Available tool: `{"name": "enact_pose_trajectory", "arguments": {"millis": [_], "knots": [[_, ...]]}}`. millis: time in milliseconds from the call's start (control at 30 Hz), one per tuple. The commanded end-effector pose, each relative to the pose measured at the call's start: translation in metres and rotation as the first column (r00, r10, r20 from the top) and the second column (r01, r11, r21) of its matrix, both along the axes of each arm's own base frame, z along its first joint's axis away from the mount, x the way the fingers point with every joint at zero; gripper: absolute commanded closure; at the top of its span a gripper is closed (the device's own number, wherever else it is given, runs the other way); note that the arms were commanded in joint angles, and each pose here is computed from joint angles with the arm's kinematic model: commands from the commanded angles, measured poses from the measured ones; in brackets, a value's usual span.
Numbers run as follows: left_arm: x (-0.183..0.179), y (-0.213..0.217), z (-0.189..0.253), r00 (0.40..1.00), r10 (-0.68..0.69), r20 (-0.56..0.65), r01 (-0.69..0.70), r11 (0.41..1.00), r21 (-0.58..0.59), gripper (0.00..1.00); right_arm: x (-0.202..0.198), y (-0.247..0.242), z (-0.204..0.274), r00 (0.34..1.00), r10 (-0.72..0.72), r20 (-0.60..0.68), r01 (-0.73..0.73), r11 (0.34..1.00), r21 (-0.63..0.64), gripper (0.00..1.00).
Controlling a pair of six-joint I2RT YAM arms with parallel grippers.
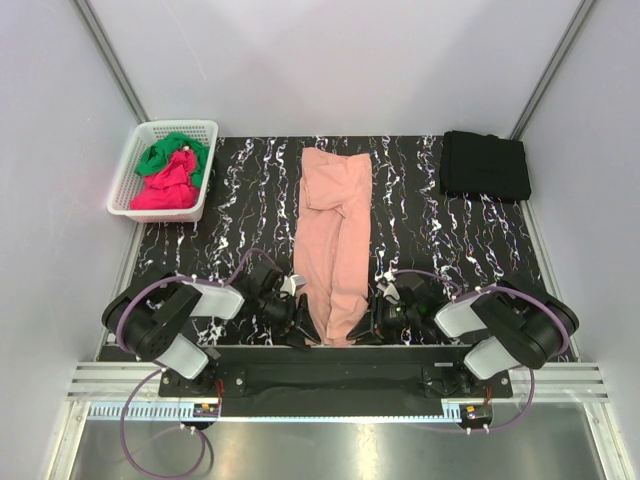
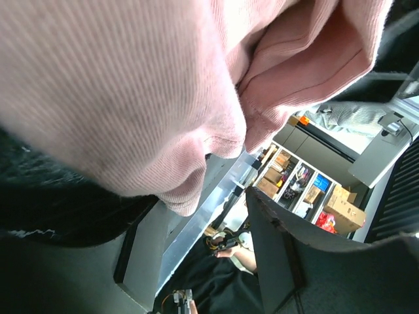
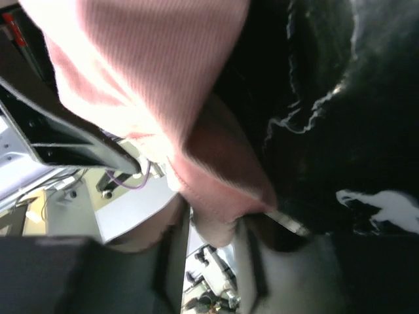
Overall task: Fold and stack the t-shirts
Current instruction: Fold the tshirt
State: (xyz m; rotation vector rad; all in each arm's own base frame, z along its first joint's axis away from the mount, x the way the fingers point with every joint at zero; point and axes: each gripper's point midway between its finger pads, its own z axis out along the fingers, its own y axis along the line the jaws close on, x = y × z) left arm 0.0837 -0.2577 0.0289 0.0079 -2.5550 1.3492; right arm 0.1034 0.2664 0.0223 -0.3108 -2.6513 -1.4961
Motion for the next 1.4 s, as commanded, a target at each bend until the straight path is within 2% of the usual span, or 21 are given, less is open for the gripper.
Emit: {"name": "enact_pose_trajectory", "arguments": {"millis": [0, 33, 67, 133, 167, 200, 233, 333, 800, 833, 867, 900, 967, 1000, 1033, 1100, 1233, 1367], "knots": [[-0.007, 0.012, -0.023, 0.999, 0.045, -0.028, -0.042, 0.993, 0.106, 0.45, 0.0, -0.011, -0.024, 1.0, -0.028, 0.007, 0.029, 0.995, -0.098, 0.67], [-0.008, 0.013, -0.023, 0.998, 0.048, -0.028, -0.045, 0.993, 0.111, 0.46, -0.001, -0.013, -0.027, 1.0, -0.026, 0.001, 0.026, 0.993, -0.112, 0.7], [-0.009, 0.014, -0.023, 0.998, 0.05, -0.03, -0.047, 0.993, 0.112, 0.49, -0.002, -0.013, -0.027, 1.0, -0.022, 0.003, 0.022, 0.993, -0.114, 0.79], [-0.011, 0.017, -0.024, 0.998, 0.054, -0.031, -0.05, 0.992, 0.118, 0.55, -0.004, -0.016, -0.03, 1.0, -0.024, -0.005, 0.023, 0.992, -0.126, 0.89], [-0.012, 0.018, -0.025, 0.998, 0.058, -0.03, -0.054, 0.991, 0.123, 0.61, -0.004, -0.016, -0.031, 1.0, -0.021, -0.005, 0.02, 0.992, -0.127, 0.91], [-0.014, 0.019, -0.027, 0.998, 0.057, -0.031, -0.052, 0.991, 0.126, 0.66, -0.006, -0.017, -0.032, 1.0, -0.019, -0.008, 0.018, 0.991, -0.129, 1.0], [-0.014, 0.02, -0.027, 0.998, 0.06, -0.034, -0.055, 0.99, 0.13, 0.77, -0.006, -0.018, -0.033, 1.0, -0.021, -0.011, 0.019, 0.991, -0.132, 1.0], [-0.015, 0.021, -0.028, 0.997, 0.06, -0.041, -0.054, 0.989, 0.136, 1.0, -0.008, -0.018, -0.032, 1.0, -0.02, -0.017, 0.017, 0.991, -0.13, 1.0], [-0.005, 0.015, -0.013, 0.998, 0.062, 0.014, -0.063, 0.992, 0.111, 1.0, -0.014, -0.029, -0.017, 0.999, -0.032, 0.009, 0.033, 0.987, -0.154, 1.0], [-0.005, 0.015, -0.011, 0.998, 0.057, 0.018, -0.058, 0.993, 0.104, 1.0, -0.014, -0.029, -0.016, 0.999, -0.03, 0.016, 0.032, 0.988, -0.154, 1.0], [-0.003, 0.014, -0.009, 0.998, 0.052, 0.032, -0.055, 0.994, 0.098, 0.85, -0.014, -0.03, -0.015, 0.999, -0.022, 0.028, 0.026, 0.987, -0.158, 0.99], [-0.002, 0.014, -0.01, 0.998, 0.053, 0.04, -0.057, 0.993, 0.102, 0.65, -0.011, -0.03, -0.014, 0.999, -0.026, 0.042, 0.033, 0.986, -0.164, 0.85], [0.001, 0.015, -0.012, 0.997, 0.058, 0.057, -0.064, 0.992, 0.113, 0.55, -0.012, -0.032, -0.016, 0.999, -0.023, 0.04, 0.029, 0.984, -0.177, 0.75], [0.0, 0.015, -0.013, 0.997, 0.058, 0.053, -0.064, 0.991, 0.116, 0.49, -0.013, -0.032, -0.019, 0.999, -0.02, 0.03, 0.026, 0.982, -0.185, 0.62], [0.001, 0.015, -0.014, 0.997, 0.058, 0.053, -0.064, 0.991, 0.116, 0.42, -0.012, -0.03, -0.019, 0.999, -0.019, 0.034, 0.024, 0.985, -0.173, 0.64], [0.001, 0.012, -0.014, 0.998, 0.057, 0.038, -0.061, 0.992, 0.108, 0.41, -0.015, -0.029, -0.023, 1.0, -0.011, 0.007, 0.012, 0.985, -0.171, 0.66], [0.004, 0.011, -0.017, 0.997, 0.058, 0.042, -0.062, 0.991, 0.119, 0.4, -0.011, -0.024, -0.026, 1.0, -0.01, 0.002, 0.01, 0.989, -0.15, 0.63], [0.008, 0.008, -0.02, 0.998, 0.054, 0.044, -0.058, 0.991, 0.117, 0.43, -0.009, -0.021, -0.028, 1.0, -0.013, 0.001, 0.014, 0.989, -0.146, 0.64]]}}
